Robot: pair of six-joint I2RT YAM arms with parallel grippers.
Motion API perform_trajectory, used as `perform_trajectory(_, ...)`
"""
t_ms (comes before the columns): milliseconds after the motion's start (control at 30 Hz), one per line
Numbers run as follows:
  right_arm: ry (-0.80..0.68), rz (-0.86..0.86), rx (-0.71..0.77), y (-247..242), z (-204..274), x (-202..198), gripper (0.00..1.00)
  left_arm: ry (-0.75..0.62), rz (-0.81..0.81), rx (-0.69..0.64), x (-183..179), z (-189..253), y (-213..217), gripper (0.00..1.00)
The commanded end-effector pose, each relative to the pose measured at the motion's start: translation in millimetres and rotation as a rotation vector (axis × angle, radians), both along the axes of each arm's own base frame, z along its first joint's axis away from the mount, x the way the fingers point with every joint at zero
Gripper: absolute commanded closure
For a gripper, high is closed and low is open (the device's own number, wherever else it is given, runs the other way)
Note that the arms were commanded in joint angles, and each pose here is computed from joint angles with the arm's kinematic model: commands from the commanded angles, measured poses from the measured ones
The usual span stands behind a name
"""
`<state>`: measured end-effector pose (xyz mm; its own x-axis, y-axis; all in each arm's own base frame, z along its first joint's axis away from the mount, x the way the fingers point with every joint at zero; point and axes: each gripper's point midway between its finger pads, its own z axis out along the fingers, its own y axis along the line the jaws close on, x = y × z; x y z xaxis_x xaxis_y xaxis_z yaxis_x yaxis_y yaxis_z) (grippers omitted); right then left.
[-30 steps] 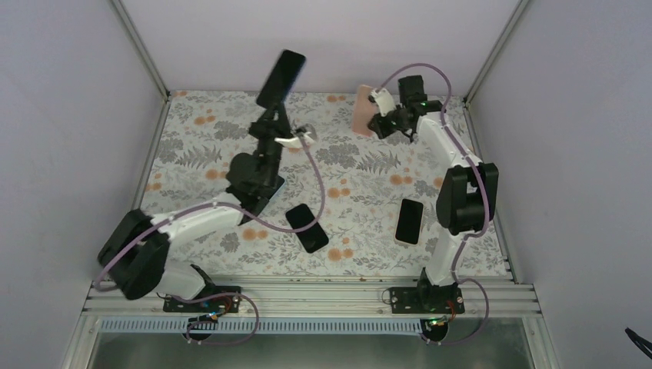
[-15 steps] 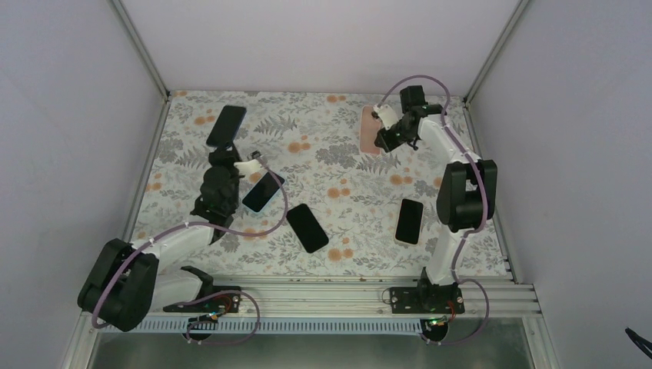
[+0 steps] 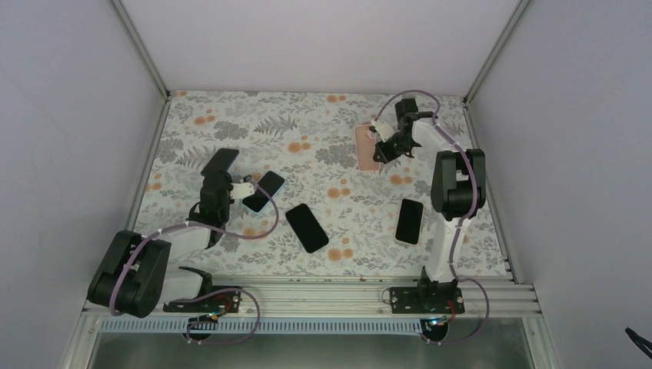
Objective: Take the phone out of the phone case
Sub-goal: Place the phone case at the center of the board.
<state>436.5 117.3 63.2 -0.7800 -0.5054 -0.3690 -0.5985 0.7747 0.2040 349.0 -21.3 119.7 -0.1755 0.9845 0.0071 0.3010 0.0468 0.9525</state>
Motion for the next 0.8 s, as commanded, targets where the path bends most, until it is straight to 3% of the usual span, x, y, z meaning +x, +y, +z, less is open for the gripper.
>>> perform_trajectory(0, 0.039, -0.022, -0.032, -10.7, -16.2, -2.5, 0.96, 0.059, -0.004, -0.003, 1.0, -16.0, -0.9, 0.98)
perform_trajectory(100, 0.040, -0.038, -0.047, -16.5, -17.2, 0.7, 0.96, 0.182, -0.013, -0.013, -4.9, -38.8, -3.7, 0.97)
perform_trajectory(300, 0.027, -0.062, -0.116, -32.1, -19.2, 7.3, 0.96, 0.448, -0.106, -0.066, -27.3, -76.1, -22.9, 0.82)
perform_trajectory(367, 0.017, -0.064, -0.142, -36.6, -18.9, 8.6, 0.96, 0.531, -0.101, -0.069, -34.4, -87.3, -23.1, 0.68)
perform_trajectory(400, 0.011, -0.058, -0.152, -37.9, -17.9, 9.0, 0.94, 0.583, -0.098, -0.074, -39.1, -92.4, -23.8, 0.52)
perform_trajectory(433, 0.009, -0.048, -0.160, -39.2, -16.9, 8.5, 0.82, 0.634, -0.095, -0.077, -44.6, -97.2, -24.0, 0.41)
perform_trajectory(467, 0.007, -0.035, -0.171, -40.7, -16.0, 6.7, 0.61, 0.661, -0.095, -0.084, -47.3, -98.4, -25.1, 0.37)
perform_trajectory(567, -0.039, -0.022, -0.199, -44.9, -5.2, 8.0, 0.52, 0.705, -0.129, -0.092, -56.9, -96.9, -29.5, 0.31)
perform_trajectory(633, -0.094, -0.032, -0.229, -51.2, 4.0, 10.9, 0.29, 0.733, -0.151, -0.109, -62.0, -92.6, -33.7, 0.27)
perform_trajectory(667, -0.119, -0.036, -0.239, -52.8, 9.9, 11.9, 0.22, 0.740, -0.158, -0.122, -61.4, -86.9, -36.6, 0.26)
perform_trajectory(700, -0.138, -0.044, -0.254, -56.3, 15.4, 12.4, 0.18, 0.747, -0.160, -0.135, -61.1, -81.9, -38.9, 0.09)
perform_trajectory(733, -0.153, -0.045, -0.268, -58.3, 21.0, 11.1, 0.12, 0.752, -0.162, -0.149, -60.2, -75.6, -41.1, 0.01)
perform_trajectory(767, -0.171, -0.049, -0.281, -60.3, 27.6, 9.1, 0.02, 0.747, -0.163, -0.167, -57.5, -65.9, -44.1, 0.00)
